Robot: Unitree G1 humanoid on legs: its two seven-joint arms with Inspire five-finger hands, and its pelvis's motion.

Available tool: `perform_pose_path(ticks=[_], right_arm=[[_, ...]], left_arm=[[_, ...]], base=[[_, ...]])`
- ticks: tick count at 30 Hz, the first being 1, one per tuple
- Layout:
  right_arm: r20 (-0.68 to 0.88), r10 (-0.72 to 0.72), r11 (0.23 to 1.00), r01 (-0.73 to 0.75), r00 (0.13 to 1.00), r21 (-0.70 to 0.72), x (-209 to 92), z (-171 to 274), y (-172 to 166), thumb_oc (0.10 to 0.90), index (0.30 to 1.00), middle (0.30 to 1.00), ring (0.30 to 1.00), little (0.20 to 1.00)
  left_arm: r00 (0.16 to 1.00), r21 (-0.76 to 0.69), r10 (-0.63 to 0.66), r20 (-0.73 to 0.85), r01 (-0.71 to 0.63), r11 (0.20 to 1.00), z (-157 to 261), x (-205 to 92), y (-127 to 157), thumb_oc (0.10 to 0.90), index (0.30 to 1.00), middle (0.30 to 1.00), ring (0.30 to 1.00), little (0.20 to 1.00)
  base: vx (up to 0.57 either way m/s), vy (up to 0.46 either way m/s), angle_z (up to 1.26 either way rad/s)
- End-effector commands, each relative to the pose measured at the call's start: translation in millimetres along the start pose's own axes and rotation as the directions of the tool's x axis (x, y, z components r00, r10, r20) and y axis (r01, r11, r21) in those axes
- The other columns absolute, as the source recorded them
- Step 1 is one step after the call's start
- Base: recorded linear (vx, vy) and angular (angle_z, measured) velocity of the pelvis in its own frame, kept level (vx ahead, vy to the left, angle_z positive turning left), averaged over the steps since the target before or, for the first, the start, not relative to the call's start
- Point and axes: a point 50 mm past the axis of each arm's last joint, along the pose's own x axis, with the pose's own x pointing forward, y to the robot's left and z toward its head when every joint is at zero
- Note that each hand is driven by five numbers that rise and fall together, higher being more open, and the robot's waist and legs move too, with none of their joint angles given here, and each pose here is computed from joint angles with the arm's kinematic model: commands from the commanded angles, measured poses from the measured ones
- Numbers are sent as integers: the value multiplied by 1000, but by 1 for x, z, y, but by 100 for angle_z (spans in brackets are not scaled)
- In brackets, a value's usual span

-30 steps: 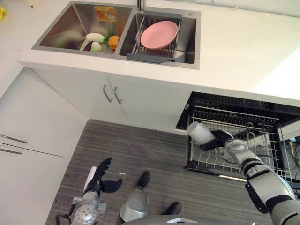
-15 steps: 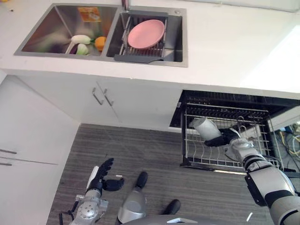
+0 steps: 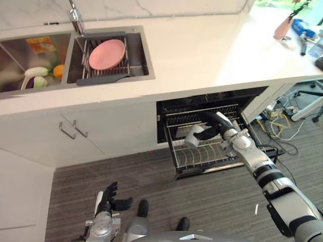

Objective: Place the dishes in the dishwasher.

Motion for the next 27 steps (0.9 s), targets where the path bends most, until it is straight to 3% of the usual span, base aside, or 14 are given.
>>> perform_pose_path(ticks=[1, 2, 4, 6, 8, 9, 11, 13, 17, 20, 24, 27], right_arm=[[267, -141, 981, 98, 953, 168, -19, 40, -13, 800, 900, 900, 900, 900], [357, -172, 949, 57, 918, 311, -33, 51, -5, 800, 900, 900, 900, 900], [513, -210, 905, -32, 832, 423, -58, 70, 7, 800, 900, 900, 900, 900], [691, -212, 911, -116, 692, 396, -88, 101, 11, 800, 900, 900, 900, 900], [788, -230, 924, -127, 571, 361, -109, 118, 12, 800, 900, 900, 900, 900], [865, -254, 935, -118, 433, 334, -129, 136, 10, 800, 900, 900, 900, 900], [909, -205, 959, -109, 363, 260, -139, 145, 13, 800, 900, 900, 900, 900], [941, -209, 964, -105, 268, 244, -152, 154, 13, 800, 900, 900, 900, 900], [960, -222, 964, -111, 169, 243, -160, 168, 14, 800, 900, 900, 900, 900], [980, -188, 981, -36, 64, 191, -167, 189, 11, 800, 900, 900, 900, 900], [984, -175, 983, 53, 21, 174, -170, 197, 3, 800, 900, 900, 900, 900], [963, -271, 959, 87, -16, 271, -175, 194, -4, 800, 900, 900, 900, 900]], left_arm=[[996, 16, 84, -5, -84, 996, -2, 5, 13, 800, 900, 900, 900, 900], [995, -7, 93, -48, -94, 996, -8, 5, 11, 800, 900, 900, 900, 900], [977, -162, 143, -158, -168, 972, -22, 4, 8, 800, 900, 900, 900, 900], [955, -254, 178, -238, -238, 938, -31, 1, 3, 800, 900, 900, 900, 900], [953, -219, 167, -252, -224, 950, -36, 0, -5, 800, 900, 900, 900, 900], [959, -166, 171, -228, -211, 963, -36, -2, -6, 800, 900, 900, 900, 900], [965, -104, 158, -212, -183, 978, -38, -3, -9, 800, 900, 900, 900, 900], [952, -135, 181, -247, -219, 966, -44, -5, -8, 800, 900, 900, 900, 900], [920, -233, 207, -333, -293, 927, -55, -8, -1, 800, 900, 900, 900, 900], [942, -241, 189, -279, -259, 935, -48, -4, 8, 800, 900, 900, 900, 900], [951, -254, 176, -254, -242, 937, -37, 1, 0, 800, 900, 900, 900, 900], [922, -204, 172, -346, -253, 946, -49, 0, -3, 800, 900, 900, 900, 900]], base=[[16, -11, -5], [8, -2, -7], [16, 4, -14], [11, 3, -10], [4, 0, -2], [0, 0, 0], [-11, -24, 5], [-14, -35, 3], [-14, -31, 14], [-141, -42, 35], [-90, 56, 152], [190, 281, 138]])
